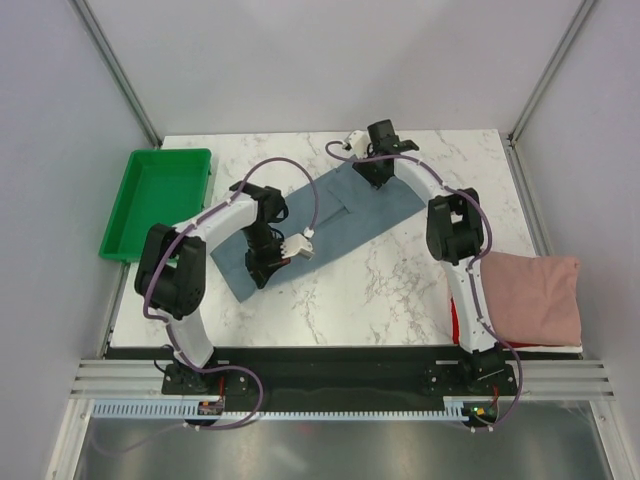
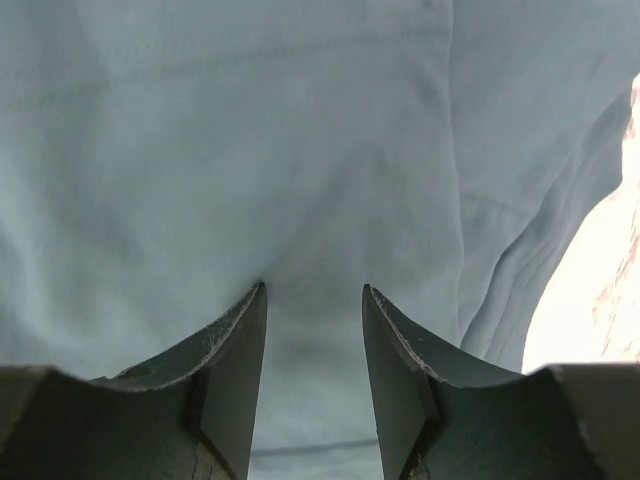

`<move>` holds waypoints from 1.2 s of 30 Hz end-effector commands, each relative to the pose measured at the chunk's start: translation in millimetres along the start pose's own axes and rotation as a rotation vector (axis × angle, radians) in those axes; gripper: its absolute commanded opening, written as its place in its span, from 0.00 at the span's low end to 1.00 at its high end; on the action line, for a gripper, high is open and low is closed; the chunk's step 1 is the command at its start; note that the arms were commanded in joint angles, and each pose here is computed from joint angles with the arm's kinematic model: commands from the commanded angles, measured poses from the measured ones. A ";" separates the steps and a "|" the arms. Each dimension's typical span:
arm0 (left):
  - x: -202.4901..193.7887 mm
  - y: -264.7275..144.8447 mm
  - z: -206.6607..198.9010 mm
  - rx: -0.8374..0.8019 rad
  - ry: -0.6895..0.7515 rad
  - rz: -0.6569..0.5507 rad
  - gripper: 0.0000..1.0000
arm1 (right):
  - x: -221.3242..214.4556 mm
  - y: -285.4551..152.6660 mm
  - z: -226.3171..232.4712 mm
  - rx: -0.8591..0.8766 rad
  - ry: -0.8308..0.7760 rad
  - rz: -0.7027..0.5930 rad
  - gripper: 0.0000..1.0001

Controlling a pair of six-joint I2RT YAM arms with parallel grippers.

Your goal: Fold and stack the t-shirts

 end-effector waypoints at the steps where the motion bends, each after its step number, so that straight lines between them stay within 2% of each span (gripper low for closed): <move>1: 9.9 -2.0 -22.9 -0.041 -0.028 -0.025 0.02 | 0.0 24.6 6.4 -0.004 -0.048 0.028 0.50; 8: 45.7 15.9 -55.5 -0.118 0.066 0.001 0.04 | 37.2 48.5 30.8 -0.006 -0.086 -0.099 0.51; 11: 65.9 28.8 -73.0 -0.203 0.093 -0.020 0.14 | 53.5 58.4 38.9 -0.021 -0.083 -0.161 0.51; 12: 74.7 30.4 -80.9 -0.245 0.105 -0.056 0.23 | 62.9 59.5 37.8 -0.038 -0.079 -0.198 0.52; 14: 96.1 23.0 -92.6 -0.261 0.155 -0.125 0.29 | 79.8 54.1 40.7 -0.053 -0.075 -0.252 0.52; 16: 119.2 4.5 -100.1 -0.258 0.178 -0.224 0.41 | 100.5 36.0 32.1 -0.095 -0.062 -0.318 0.54; 18: 128.4 -6.7 -98.7 -0.227 0.181 -0.251 0.44 | 118.5 5.1 14.5 -0.163 -0.038 -0.378 0.54; 23: 117.8 -10.2 -67.2 -0.052 0.152 -0.179 0.40 | 129.3 -66.2 -23.4 -0.227 0.093 -0.468 0.55; 24: 108.3 -2.3 -60.3 -0.031 0.133 -0.135 0.37 | 126.2 -84.3 -25.9 -0.227 0.104 -0.475 0.55; 27: 98.9 9.0 -44.9 -0.007 0.113 -0.120 0.33 | 113.2 -109.8 -24.0 -0.208 0.105 -0.480 0.55; 31: 87.6 31.7 -27.0 0.009 0.073 -0.101 0.30 | 86.1 -111.4 -8.2 -0.158 0.104 -0.419 0.55; 36: 83.0 61.2 -12.3 -0.015 0.033 -0.084 0.28 | 54.1 -82.8 16.7 -0.058 0.110 -0.311 0.52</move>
Point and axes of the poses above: each gripper's point midway between its finger pads, its own y axis out along the fingers, its own z axis along the line the jaws close on, x = y × z, the point moved 6 cm from there along -y, back along the fingers, and after that the axes turned 2 degrees about y, right-handed, at the moved point
